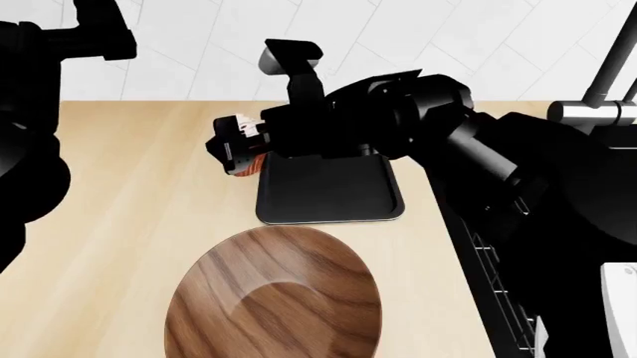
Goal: Move the fresh-baked cupcake off the tray onto the counter, and place the bowl used for mixing into the sink.
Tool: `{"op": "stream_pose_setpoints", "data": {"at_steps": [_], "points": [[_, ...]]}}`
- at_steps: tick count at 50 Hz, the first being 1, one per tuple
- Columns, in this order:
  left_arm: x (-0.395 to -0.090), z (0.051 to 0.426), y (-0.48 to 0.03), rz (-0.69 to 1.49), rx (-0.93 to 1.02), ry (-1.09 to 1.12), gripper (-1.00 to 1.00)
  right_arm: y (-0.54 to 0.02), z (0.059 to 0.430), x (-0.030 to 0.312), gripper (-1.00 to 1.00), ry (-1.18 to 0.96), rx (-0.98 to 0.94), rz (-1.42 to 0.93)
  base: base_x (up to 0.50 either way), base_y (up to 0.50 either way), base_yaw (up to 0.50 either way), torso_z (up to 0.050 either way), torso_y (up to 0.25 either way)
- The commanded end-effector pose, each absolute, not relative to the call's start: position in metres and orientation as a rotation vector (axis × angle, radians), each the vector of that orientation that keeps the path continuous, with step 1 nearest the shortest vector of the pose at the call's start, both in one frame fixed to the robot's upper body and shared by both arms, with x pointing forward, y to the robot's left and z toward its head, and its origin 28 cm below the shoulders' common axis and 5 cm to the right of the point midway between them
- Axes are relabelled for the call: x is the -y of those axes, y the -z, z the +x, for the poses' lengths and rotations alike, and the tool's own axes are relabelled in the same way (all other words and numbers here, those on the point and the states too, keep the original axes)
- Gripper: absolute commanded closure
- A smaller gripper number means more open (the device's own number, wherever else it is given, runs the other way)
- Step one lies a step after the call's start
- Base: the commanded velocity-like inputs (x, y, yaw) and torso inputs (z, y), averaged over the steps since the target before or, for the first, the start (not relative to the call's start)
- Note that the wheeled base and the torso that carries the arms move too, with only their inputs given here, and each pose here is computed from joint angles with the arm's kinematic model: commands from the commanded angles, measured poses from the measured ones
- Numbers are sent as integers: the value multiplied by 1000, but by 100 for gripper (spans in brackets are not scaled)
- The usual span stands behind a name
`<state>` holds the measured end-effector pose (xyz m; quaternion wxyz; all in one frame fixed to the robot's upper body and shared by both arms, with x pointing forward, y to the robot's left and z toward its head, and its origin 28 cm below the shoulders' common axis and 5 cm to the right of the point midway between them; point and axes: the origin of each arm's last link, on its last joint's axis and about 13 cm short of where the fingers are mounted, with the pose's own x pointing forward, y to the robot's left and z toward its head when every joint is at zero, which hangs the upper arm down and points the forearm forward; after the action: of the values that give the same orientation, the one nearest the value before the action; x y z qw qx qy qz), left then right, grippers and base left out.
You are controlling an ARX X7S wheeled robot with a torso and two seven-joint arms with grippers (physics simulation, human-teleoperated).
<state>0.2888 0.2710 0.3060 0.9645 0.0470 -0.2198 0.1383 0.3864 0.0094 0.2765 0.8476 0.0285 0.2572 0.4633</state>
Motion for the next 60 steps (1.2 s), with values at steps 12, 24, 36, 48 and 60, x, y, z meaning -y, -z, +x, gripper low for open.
{"op": "stream_pose_setpoints", "data": {"at_steps": [12,24,36,48,60], "points": [[-272,289,-301,94,443,-285,-100,-278,388,-11,100,-1008,-499,29,0,0,0,0,0],[-273,288,-303,97,446,-288,-100,-277,389,-11,100,-1014,-489,25,0,0,0,0,0],[-273,288,-305,98,449,-287,-100,-277,389,-11,100,-1015,-484,21,0,87,0,0,0],[-272,289,-304,101,447,-285,-100,-275,389,-11,100,-1022,-480,26,0,196,0,0,0],[-272,288,-303,100,448,-287,-100,-275,389,-11,100,-1033,-483,14,0,17,0,0,0]]}}
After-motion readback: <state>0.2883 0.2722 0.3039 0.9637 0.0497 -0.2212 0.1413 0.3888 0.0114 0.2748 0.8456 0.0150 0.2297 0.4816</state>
